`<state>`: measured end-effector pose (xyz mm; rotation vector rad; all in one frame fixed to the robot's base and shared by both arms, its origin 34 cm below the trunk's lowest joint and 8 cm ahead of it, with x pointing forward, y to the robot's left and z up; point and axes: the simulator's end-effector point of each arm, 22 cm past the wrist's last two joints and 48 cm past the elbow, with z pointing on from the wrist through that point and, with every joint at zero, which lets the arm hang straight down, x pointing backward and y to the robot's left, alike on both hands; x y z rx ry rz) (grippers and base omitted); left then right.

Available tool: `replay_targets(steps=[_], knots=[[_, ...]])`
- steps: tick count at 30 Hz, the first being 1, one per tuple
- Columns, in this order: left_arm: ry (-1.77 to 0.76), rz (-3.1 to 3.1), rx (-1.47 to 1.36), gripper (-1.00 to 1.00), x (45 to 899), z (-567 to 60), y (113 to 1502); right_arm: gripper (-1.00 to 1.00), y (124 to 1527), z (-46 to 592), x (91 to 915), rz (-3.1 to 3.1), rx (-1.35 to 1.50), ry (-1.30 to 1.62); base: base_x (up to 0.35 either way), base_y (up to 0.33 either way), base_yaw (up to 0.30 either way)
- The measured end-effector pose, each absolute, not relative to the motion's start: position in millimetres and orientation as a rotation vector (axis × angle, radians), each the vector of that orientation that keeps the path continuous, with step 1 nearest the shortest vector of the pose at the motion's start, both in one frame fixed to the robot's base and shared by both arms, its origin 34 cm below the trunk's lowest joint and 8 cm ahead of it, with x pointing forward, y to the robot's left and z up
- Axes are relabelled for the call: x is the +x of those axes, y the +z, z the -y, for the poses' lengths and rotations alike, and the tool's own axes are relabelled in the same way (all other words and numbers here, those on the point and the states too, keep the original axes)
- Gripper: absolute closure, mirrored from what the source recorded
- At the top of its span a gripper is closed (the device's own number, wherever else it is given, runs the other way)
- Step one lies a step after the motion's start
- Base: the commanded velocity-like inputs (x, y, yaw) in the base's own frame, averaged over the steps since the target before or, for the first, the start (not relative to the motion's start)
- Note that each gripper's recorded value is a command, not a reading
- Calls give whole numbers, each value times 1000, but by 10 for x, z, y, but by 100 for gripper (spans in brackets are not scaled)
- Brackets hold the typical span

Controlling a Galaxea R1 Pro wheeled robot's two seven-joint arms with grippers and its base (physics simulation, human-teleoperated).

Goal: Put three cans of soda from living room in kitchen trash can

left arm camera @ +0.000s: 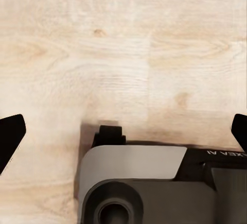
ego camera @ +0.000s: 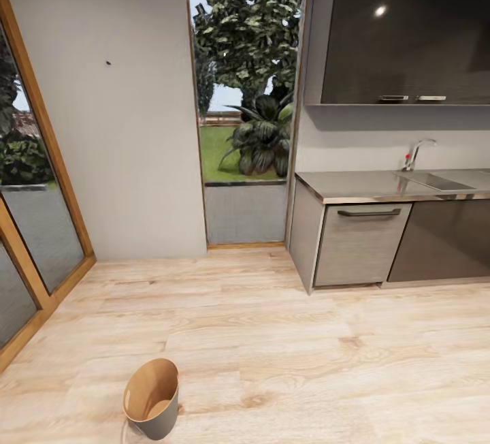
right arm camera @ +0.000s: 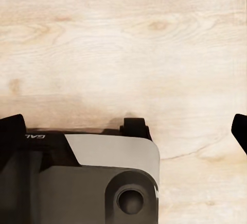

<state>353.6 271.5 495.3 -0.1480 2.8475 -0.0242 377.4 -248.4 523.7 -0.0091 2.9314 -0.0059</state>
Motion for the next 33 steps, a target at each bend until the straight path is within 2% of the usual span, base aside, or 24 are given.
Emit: replay_targets(steps=[18, 33], knots=[[-19, -2712, -123, -100, 3782, -2748, 5035, -100, 5232, 2466, 3775, -2928, -17, -8, 0, 0, 7], [-24, -2707, -127, -100, 3787, -2728, 5035, -100, 5254, 2452, 3887, -2873, -15, -1, 0, 0, 235]])
